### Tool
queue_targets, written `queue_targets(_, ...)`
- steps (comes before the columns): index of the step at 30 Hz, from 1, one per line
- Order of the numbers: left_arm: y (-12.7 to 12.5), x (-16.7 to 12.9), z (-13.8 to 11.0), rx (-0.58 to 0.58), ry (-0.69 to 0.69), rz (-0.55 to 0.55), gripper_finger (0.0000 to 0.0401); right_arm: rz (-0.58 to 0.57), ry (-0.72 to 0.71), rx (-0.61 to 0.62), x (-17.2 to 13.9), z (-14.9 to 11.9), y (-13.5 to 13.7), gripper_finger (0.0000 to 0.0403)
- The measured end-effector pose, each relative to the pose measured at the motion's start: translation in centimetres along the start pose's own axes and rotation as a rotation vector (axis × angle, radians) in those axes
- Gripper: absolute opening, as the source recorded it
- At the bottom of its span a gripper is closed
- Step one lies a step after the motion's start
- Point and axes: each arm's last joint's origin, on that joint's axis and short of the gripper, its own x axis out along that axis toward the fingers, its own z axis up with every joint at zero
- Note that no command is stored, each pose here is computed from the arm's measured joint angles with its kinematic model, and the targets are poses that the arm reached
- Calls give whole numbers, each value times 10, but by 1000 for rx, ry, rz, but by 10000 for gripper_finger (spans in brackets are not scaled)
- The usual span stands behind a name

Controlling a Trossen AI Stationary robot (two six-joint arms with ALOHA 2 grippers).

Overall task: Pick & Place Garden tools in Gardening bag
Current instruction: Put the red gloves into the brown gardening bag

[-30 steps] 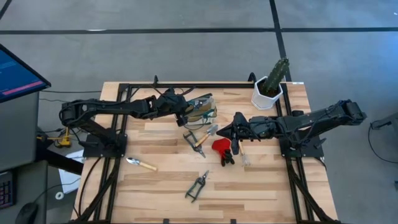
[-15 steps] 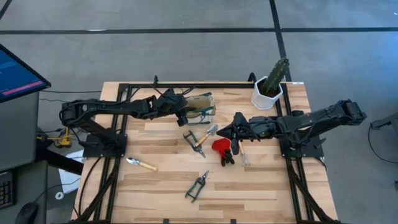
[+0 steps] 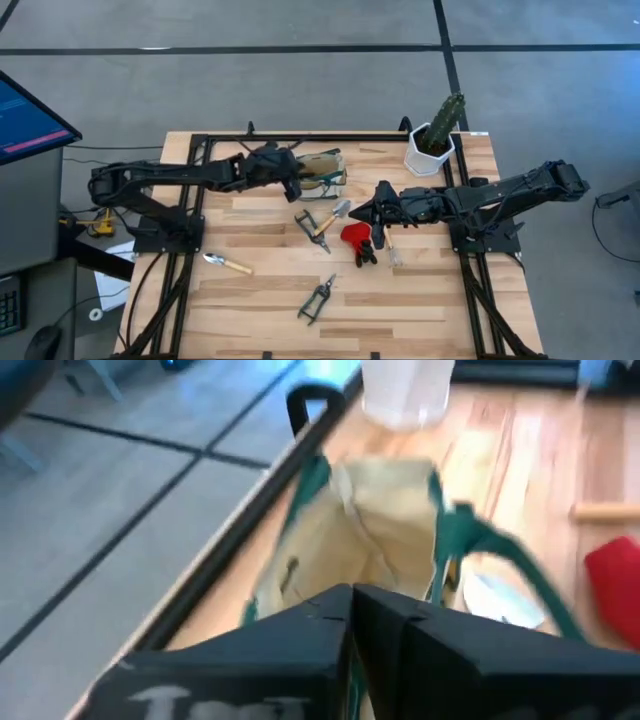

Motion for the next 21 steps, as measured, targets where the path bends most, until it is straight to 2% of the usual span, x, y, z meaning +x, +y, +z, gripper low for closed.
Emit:
queue_targets(7,13,-52,26,-49,-187,-46,1,0,0,0,0,0,0,0)
queue_targets(12,11,-90,36,-57,-299,-107,1,0,0,1,0,0,0,0)
queue_targets(17,3,-122,34,-68,-317,-199,1,0,-1,1,0,0,0,0)
queue_targets(21,-6,-136,29,-149,-279,-347,1,1,-2,1,0,0,0,0)
